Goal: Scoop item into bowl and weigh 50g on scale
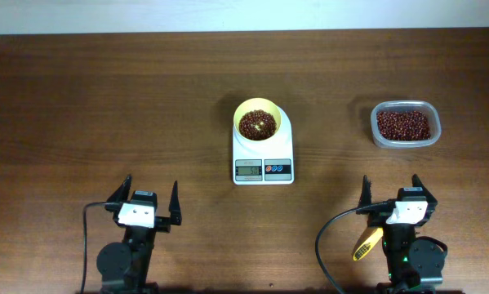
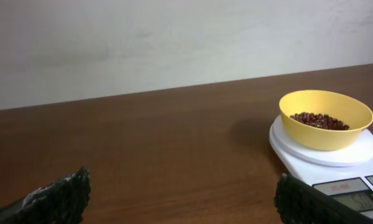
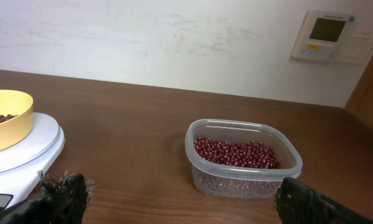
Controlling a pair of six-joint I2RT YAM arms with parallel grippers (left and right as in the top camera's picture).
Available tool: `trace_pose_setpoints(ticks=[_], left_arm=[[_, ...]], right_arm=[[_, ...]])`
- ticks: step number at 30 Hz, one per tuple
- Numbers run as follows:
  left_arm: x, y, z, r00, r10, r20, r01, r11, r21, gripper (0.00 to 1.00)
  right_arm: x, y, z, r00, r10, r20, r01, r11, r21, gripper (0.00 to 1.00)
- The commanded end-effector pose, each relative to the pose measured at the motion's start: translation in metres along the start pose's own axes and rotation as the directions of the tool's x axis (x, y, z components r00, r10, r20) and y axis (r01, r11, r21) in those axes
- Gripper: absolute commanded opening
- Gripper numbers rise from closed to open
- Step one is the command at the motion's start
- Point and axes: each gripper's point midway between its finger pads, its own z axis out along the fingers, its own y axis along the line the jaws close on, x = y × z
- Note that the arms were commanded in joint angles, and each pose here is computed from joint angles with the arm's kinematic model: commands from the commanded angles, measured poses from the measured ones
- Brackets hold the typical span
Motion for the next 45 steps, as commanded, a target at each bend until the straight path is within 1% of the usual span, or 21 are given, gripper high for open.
trace_pose_setpoints(ticks=[1,12,13,14,16,17,45], left_arm=[[0.003,0.003,0.001,1.0,0.014,0.0,-0.014,1.0,-0.017,0.98],[0.003,0.002,0.002,1.0,0.014,0.008,-0.014,1.0,-0.013,0.98],[0.002,-0.001,0.002,1.0,0.015,0.014,-0.015,1.0,0.001,0.98],[0.003,0.001,0.002,1.0,0.014,0.009,-0.014,1.0,-0.01,0.98],[0.004,0.013,0.001,1.0,-0.019,0.002,0.019,0.997,-0.078,0.98],[0.005,0.014,0.001,1.0,-0.02,-0.003,0.02,0.996,-0.086,0.98],[0.006,0.015,0.001,1.0,-0.021,-0.006,0.02,0.996,-0.087,0.98]], right_arm=[[0.003,-0.004,0.0,1.0,0.008,-0.008,-0.008,1.0,0.021,0.99],[0.003,-0.004,0.0,1.0,0.008,-0.008,-0.008,1.0,0.021,0.99],[0.003,-0.004,0.0,1.0,0.008,-0.008,-0.008,1.0,0.021,0.99],[0.003,-0.004,0.0,1.0,0.008,-0.008,-0.008,1.0,0.021,0.99],[0.003,-0.004,0.0,1.0,0.008,-0.008,-0.008,1.0,0.021,0.99],[0.003,-0.004,0.0,1.0,0.008,-0.008,-0.008,1.0,0.021,0.99],[0.003,-0.004,0.0,1.0,0.008,-0.008,-0.008,1.0,0.021,0.99]])
